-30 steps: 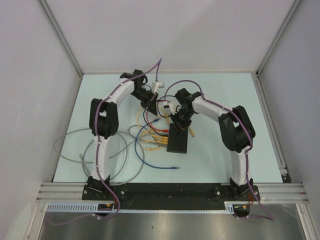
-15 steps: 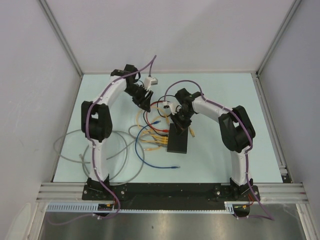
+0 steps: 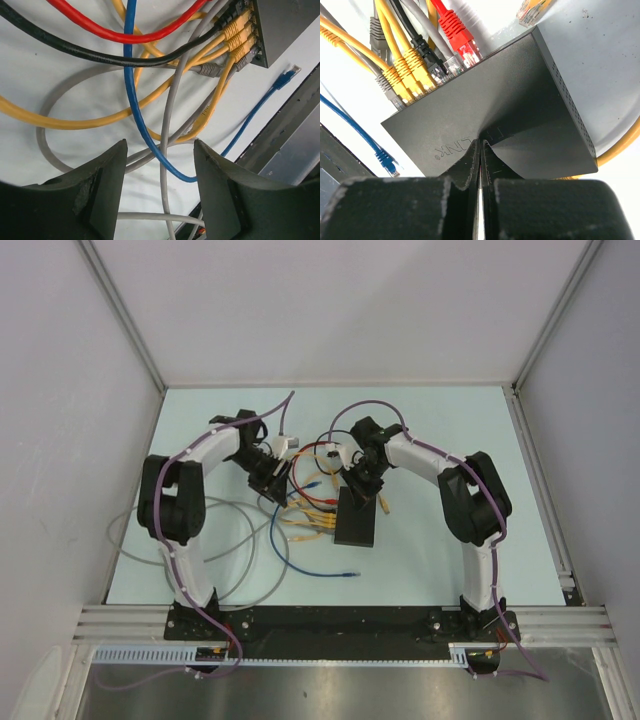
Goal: Pull the plug from the switch port
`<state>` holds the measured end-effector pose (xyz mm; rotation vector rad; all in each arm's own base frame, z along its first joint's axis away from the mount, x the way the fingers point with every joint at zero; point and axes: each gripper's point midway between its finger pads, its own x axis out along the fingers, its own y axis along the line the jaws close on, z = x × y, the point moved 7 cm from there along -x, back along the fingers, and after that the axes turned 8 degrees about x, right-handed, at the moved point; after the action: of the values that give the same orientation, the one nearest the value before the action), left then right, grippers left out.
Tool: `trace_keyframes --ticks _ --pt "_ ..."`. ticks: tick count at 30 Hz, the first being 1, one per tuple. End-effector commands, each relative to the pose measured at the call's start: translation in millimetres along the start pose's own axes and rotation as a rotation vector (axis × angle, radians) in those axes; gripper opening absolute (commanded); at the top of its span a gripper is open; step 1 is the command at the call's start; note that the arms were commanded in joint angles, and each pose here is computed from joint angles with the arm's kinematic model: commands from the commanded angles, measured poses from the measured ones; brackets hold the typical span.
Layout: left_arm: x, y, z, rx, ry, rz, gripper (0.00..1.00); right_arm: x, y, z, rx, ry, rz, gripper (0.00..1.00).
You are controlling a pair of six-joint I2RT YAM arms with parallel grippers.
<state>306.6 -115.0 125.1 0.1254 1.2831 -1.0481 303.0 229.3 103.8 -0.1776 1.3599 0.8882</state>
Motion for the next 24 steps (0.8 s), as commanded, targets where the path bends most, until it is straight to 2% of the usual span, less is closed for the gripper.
trace_keyframes --ticks 1,3,11,13,15,21,23,24 --pt "11 3 5 -0.039 -0.039 -0.022 0.60 14 -17 -13 -0.016 0.062 -0.093 0.02" --pt "13 3 4 -0.033 -0.046 -0.032 0.55 15 -17 -13 -0.017 0.060 -0.091 0.02" --pt "17 3 6 -0.033 -0.048 -0.066 0.17 17 -18 -11 -0.017 0.060 -0.094 0.02" --pt "12 1 7 -0.034 -0.040 -0.069 0.06 17 -18 -11 -0.018 0.061 -0.097 0.02" --pt "-2 -6 8 -0.014 -0.044 -0.066 0.00 16 -17 -12 -0.018 0.062 -0.097 0.02" --pt "-51 -5 6 0.007 -0.036 -0.020 0.00 16 -19 -11 -0.009 0.057 -0.093 0.02" --pt "-53 0 6 -0.023 -0.057 -0.022 0.22 17 -19 -10 -0.007 0.056 -0.088 0.02" --pt "-49 0 4 -0.040 -0.057 -0.037 0.29 18 -18 -9 -0.008 0.058 -0.086 0.02"
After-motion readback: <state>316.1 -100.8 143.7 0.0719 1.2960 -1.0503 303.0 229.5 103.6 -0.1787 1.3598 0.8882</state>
